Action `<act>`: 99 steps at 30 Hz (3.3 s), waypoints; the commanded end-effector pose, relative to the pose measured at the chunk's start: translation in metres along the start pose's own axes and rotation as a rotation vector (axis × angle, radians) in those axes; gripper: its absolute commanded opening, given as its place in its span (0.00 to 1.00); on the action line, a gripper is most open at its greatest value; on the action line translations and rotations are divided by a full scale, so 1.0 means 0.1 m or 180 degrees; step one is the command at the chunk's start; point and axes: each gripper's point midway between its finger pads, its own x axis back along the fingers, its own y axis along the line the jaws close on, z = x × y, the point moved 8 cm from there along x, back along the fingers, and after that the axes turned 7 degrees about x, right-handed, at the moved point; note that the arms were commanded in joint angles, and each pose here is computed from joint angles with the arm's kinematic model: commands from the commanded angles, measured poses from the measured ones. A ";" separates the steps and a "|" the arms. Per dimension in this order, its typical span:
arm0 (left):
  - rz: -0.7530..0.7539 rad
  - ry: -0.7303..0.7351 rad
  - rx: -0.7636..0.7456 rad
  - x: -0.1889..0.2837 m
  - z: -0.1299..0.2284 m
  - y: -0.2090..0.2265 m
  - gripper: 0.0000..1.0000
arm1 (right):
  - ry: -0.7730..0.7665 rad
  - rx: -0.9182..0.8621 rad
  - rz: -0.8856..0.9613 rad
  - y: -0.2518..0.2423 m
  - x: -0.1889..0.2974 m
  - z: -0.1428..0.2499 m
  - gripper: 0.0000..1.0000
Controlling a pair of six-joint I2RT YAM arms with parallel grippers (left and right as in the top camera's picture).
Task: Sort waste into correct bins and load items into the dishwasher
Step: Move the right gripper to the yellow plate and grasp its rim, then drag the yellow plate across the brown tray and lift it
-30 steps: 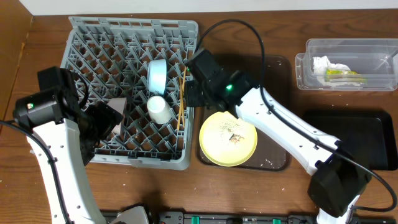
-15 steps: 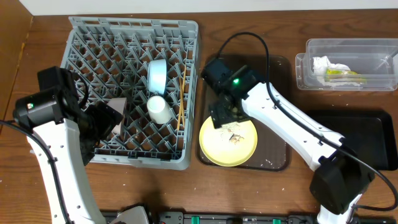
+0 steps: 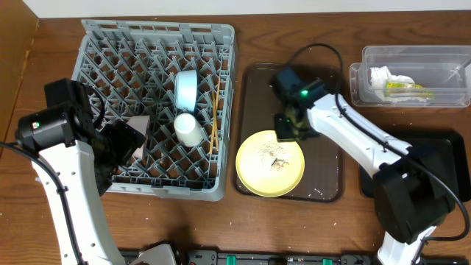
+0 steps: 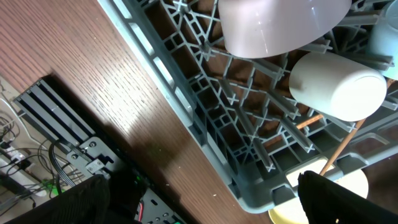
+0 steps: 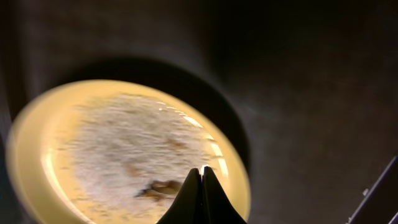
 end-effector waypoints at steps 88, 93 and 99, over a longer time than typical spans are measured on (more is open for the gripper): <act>-0.0047 -0.0027 -0.0019 0.01 -0.01 0.03 0.98 | -0.0425 0.0557 0.0768 0.91 -0.52 0.59 0.28; -0.0047 -0.0027 -0.0019 0.01 -0.01 0.03 0.98 | -0.0389 0.0557 0.0715 0.92 -0.53 0.60 0.30; -0.0047 -0.0027 -0.0019 0.01 -0.01 0.03 0.98 | -0.0273 0.0532 0.0650 0.93 -0.53 0.64 0.01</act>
